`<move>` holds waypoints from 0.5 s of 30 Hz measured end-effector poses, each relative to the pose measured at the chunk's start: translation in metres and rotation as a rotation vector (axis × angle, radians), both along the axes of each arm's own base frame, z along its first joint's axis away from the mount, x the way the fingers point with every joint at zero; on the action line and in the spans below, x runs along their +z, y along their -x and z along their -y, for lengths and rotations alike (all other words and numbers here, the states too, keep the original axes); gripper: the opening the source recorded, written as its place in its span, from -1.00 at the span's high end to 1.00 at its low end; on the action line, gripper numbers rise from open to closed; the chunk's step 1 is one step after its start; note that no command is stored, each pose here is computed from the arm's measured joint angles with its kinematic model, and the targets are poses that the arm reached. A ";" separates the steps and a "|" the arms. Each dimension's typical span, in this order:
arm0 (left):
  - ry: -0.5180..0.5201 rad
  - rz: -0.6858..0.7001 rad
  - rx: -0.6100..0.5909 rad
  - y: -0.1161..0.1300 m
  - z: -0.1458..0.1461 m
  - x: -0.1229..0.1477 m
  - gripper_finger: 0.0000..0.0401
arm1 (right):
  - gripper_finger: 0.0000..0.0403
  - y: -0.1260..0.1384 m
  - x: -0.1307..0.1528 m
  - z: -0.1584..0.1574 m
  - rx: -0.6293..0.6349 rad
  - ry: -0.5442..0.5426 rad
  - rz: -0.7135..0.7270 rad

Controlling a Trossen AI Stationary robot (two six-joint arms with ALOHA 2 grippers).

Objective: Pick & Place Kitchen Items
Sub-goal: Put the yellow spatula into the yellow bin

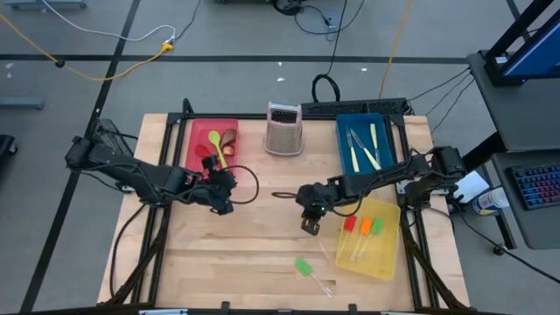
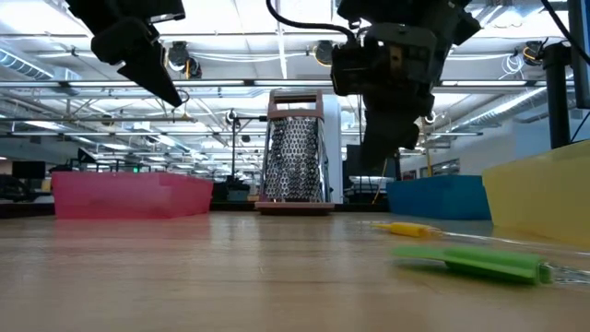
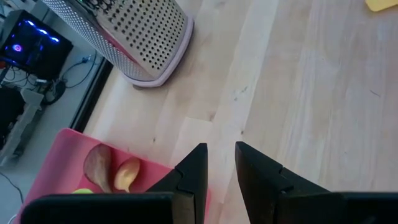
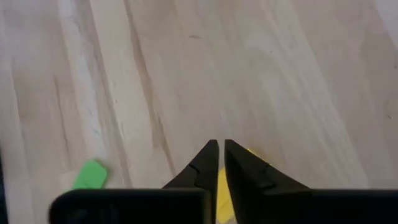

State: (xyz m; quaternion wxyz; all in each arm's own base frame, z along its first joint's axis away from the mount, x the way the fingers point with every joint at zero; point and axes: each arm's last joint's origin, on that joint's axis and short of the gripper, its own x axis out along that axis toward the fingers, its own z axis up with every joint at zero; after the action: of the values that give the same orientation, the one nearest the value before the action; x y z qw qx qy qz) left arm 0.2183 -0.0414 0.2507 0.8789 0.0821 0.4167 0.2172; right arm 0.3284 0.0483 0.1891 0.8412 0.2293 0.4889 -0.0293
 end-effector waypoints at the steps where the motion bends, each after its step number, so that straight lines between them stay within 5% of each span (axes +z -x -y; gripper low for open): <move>1: 0.000 0.000 0.000 0.000 0.000 0.000 0.56 | 0.87 0.000 0.000 0.000 0.015 0.009 -0.001; 9: 0.000 0.001 0.001 0.000 0.000 0.000 0.56 | 0.35 0.009 -0.009 -0.003 -0.087 -0.044 -0.090; 15: -0.008 0.005 0.005 0.000 0.000 0.000 0.56 | 0.08 0.026 -0.035 -0.005 -0.348 -0.150 -0.216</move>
State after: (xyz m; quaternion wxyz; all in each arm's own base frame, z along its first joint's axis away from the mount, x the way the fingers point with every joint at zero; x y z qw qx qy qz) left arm 0.2183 -0.0411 0.2511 0.8789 0.0842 0.4140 0.2214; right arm 0.3021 0.0529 0.1544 0.7466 0.3679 0.5301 -0.1620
